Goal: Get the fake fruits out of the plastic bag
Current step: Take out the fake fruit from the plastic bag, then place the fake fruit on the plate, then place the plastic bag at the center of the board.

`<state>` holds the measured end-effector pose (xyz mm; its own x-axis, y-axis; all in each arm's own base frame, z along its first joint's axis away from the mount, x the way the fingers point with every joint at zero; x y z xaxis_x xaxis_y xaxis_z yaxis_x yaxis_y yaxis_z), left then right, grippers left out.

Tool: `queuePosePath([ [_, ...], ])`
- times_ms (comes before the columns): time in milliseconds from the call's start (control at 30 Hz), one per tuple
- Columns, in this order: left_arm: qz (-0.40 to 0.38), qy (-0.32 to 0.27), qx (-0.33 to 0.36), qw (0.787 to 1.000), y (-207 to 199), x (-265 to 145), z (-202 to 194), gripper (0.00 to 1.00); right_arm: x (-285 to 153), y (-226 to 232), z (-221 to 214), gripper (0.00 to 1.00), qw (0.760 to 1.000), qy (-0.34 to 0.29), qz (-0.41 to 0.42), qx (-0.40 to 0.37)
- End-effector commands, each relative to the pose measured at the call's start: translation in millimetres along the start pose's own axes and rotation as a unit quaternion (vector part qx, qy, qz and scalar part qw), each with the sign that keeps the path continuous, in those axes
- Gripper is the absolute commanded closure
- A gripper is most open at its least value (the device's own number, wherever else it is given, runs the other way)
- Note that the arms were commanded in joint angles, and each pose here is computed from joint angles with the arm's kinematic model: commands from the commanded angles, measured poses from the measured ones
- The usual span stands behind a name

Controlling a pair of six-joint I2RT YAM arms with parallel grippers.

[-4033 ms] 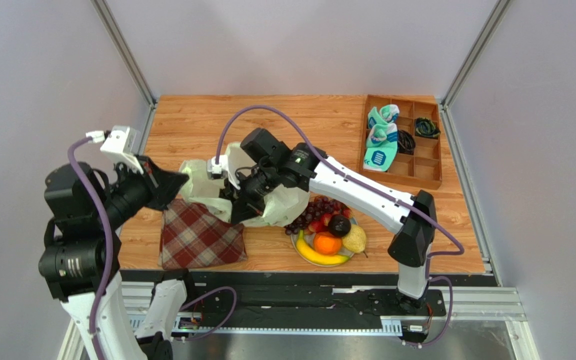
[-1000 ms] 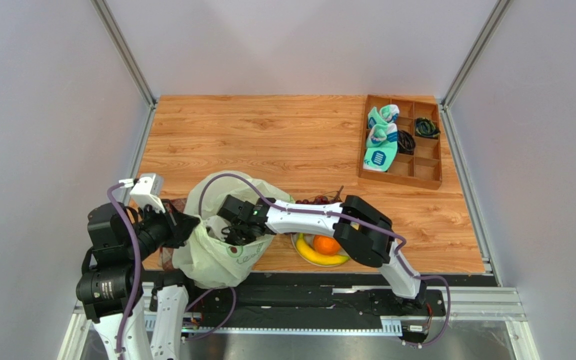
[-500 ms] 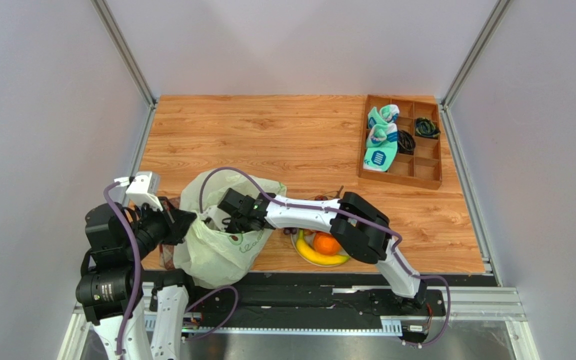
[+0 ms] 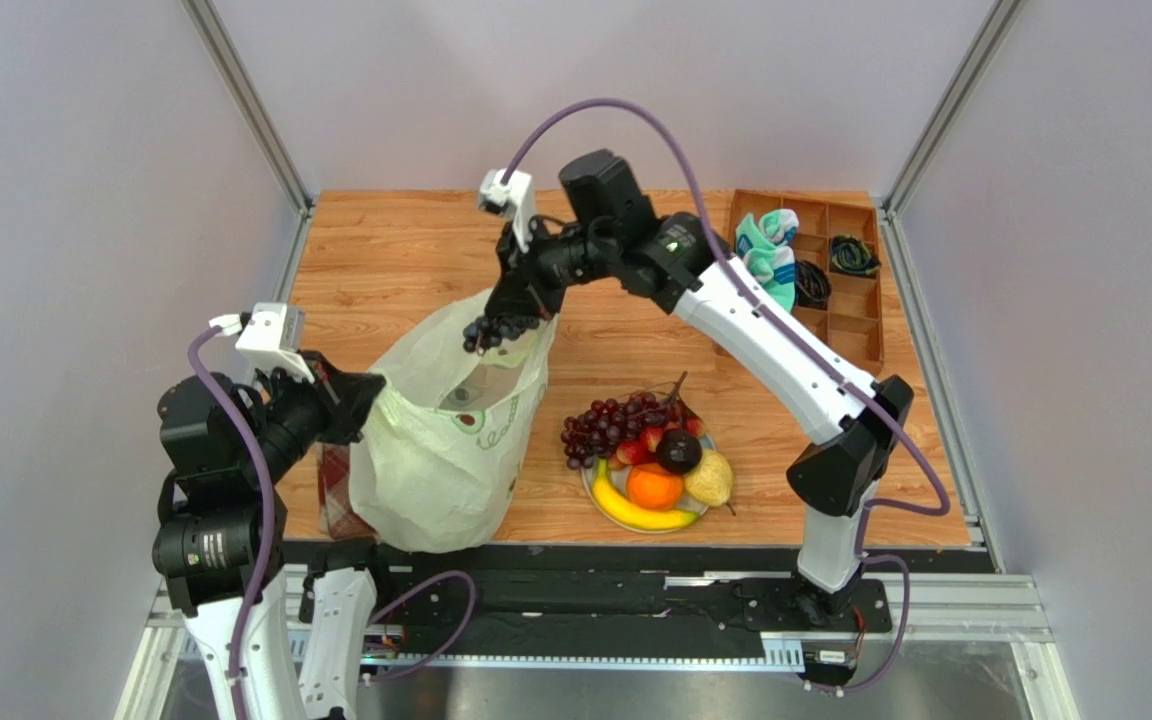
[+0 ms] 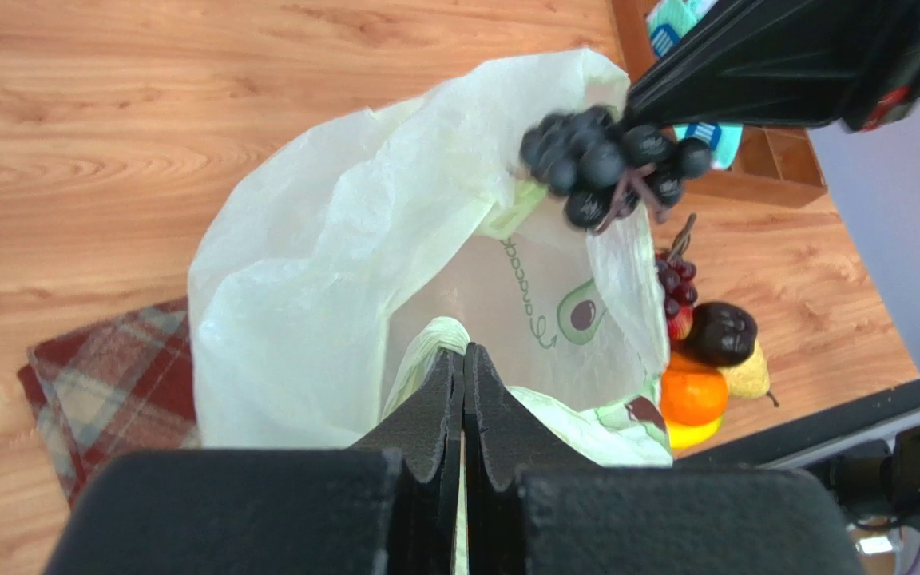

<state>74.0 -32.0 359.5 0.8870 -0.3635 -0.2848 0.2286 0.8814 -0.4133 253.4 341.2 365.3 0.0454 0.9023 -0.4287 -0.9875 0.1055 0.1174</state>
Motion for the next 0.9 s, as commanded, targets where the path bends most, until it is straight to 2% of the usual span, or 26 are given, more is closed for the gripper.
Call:
queuePosePath([
  [0,-0.017,-0.038,0.007,0.999,2,16,24,1.00,-27,0,29,1.00,0.998,-0.055,0.000,-0.007],
  [167,-0.011,-0.040,0.005,0.999,6,25,35,1.00,-42,-3,38,1.00,0.996,-0.085,-0.028,-0.012],
  [267,-0.034,-0.047,-0.004,0.998,6,36,47,1.00,-59,-8,53,1.00,0.992,-0.123,-0.041,0.003],
  [300,-0.042,-0.048,-0.008,0.998,5,39,52,1.00,-69,-5,67,1.00,0.988,-0.148,-0.042,-0.017],
  [467,-0.075,-0.027,-0.057,0.995,16,84,91,1.00,-105,1,107,1.00,0.974,-0.223,-0.036,-0.034],
  [533,-0.079,-0.048,-0.063,0.994,15,93,114,1.00,-118,3,115,1.00,0.969,-0.238,-0.045,-0.049],
  [733,-0.076,-0.053,-0.069,0.993,25,146,171,1.00,-155,4,99,1.00,0.967,-0.215,-0.105,-0.091],
  [867,-0.100,-0.075,-0.036,0.991,13,166,206,1.00,-170,-6,55,1.00,0.974,-0.162,-0.145,-0.060],
])
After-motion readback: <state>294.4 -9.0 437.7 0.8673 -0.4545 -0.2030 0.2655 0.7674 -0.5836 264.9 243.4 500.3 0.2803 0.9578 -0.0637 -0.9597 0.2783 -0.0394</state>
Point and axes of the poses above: each gripper's point midway between its finger pads, its own x axis out along the fingers, its own y axis along the line the jaws close on, z = x × y, the point moved 10 cm from there along -x, back along the fingers, and after that the axes turned 5 degrees about -x, right-handed, at the moved point
